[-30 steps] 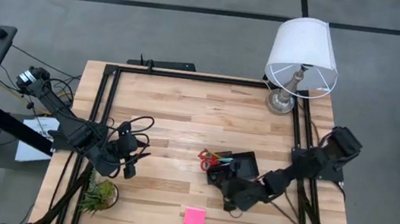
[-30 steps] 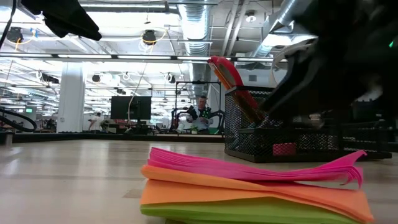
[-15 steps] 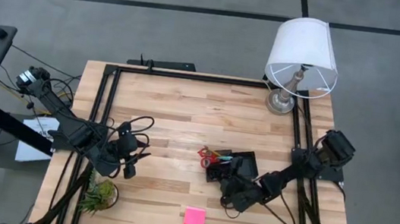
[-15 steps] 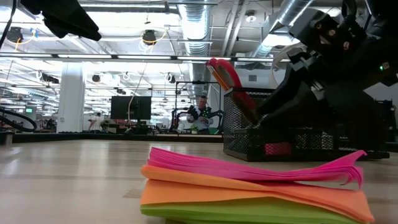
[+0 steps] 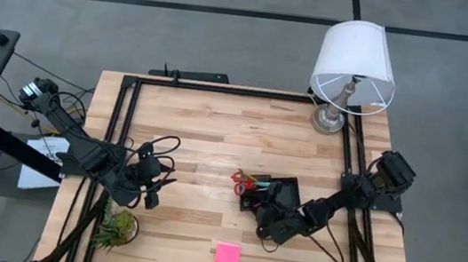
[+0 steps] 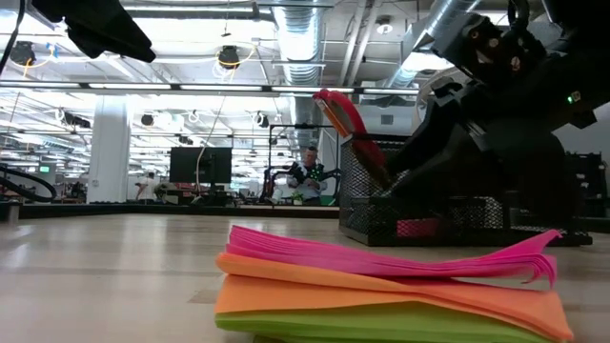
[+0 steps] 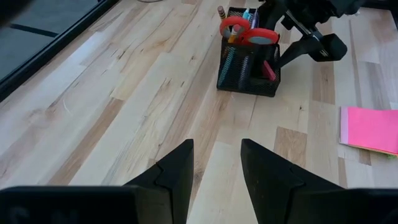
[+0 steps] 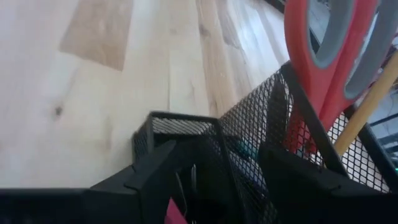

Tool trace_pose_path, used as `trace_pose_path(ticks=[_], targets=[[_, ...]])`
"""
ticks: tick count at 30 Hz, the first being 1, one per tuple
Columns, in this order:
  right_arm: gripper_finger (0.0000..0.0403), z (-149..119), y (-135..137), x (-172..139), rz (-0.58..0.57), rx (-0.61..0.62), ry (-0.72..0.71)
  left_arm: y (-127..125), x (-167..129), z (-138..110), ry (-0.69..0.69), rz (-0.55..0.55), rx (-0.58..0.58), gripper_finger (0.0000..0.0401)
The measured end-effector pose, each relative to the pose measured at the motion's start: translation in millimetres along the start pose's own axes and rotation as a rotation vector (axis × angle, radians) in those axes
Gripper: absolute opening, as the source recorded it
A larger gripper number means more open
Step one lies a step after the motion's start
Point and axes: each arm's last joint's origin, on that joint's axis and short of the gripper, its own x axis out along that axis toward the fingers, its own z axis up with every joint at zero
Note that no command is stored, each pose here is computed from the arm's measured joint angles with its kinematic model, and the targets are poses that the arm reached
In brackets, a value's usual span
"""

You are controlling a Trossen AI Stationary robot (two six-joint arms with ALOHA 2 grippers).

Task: Pick and place office supplies into organizer
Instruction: Put the sticky notes into the desk organizer

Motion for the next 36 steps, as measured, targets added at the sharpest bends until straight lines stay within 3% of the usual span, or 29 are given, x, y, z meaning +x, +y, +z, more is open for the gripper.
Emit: trace_pose_path(ticks=[8,13,16,18,25,31,36], targets=[[0.0225,41,18,-22,0.105,0.050,-0.135,0,0,0,0.000,0.000,0.000,0.0126],[0.0224,60,34,-40,0.385,0.054,-0.212,0,0,0,0.000,0.000,0.000,0.0126],[0.0223,60,44,-47,0.564,0.113,-0.201,0,0,0,0.000,0.000,0.000,0.0126],[0.0223,55,52,-46,0.623,0.167,-0.162,0,0,0,0.000,0.000,0.000,0.0126],[0.0223,41,82,-28,0.637,0.178,-0.180,0,0,0,0.000,0.000,-0.001,0.0126],[0.0223,47,110,-9,0.630,0.099,-0.220,0,0,0,0.000,0.000,0.002,0.0126],[0.0223,52,114,-4,0.622,0.084,-0.235,0,0,0,0.004,-0.004,0.009,0.0126]])
